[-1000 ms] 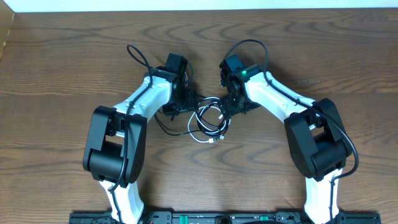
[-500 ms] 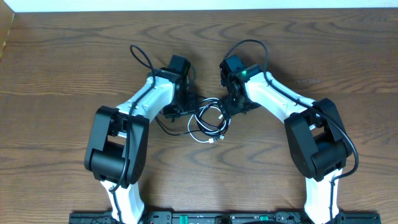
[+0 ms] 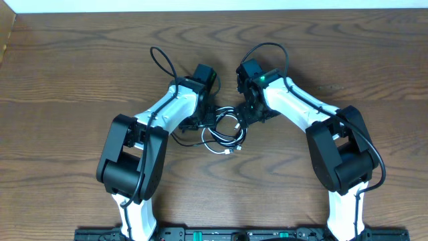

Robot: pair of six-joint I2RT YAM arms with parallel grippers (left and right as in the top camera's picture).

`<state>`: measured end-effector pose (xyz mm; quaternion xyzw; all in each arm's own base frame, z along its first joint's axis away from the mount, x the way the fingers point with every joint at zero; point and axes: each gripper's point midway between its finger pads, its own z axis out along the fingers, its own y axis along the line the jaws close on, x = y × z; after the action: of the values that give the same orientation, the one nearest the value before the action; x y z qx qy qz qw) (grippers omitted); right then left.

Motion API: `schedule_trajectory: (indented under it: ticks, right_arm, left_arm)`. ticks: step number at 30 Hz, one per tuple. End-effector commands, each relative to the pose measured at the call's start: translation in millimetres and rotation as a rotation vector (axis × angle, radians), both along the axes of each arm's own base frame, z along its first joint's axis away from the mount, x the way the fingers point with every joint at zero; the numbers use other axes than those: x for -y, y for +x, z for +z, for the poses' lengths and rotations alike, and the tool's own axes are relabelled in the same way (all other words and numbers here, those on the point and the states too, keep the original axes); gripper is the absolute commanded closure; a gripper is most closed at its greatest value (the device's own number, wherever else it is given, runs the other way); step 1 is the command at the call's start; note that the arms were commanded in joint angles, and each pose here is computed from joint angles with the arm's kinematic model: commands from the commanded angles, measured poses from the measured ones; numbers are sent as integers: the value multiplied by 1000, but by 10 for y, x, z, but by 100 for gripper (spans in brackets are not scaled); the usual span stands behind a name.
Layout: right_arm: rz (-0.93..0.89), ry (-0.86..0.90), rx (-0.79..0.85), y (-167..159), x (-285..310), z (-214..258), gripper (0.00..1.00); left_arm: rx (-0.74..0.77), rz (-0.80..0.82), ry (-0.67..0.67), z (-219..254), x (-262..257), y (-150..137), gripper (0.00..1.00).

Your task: Untangle cables

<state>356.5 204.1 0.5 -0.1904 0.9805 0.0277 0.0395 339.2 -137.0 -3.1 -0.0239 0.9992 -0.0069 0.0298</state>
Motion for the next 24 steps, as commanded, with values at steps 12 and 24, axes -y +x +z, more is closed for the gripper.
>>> schedule_trajectory:
  ticks: [12,24]
  right_arm:
    - [0,-67,-27,-97,118,-169,15]
    - [6,-68,-27,-98,119,-169,15]
  left_arm:
    - [-48,153,177,-177,-916,50,29]
    - [-90,310,112,-190,-1351,35,28]
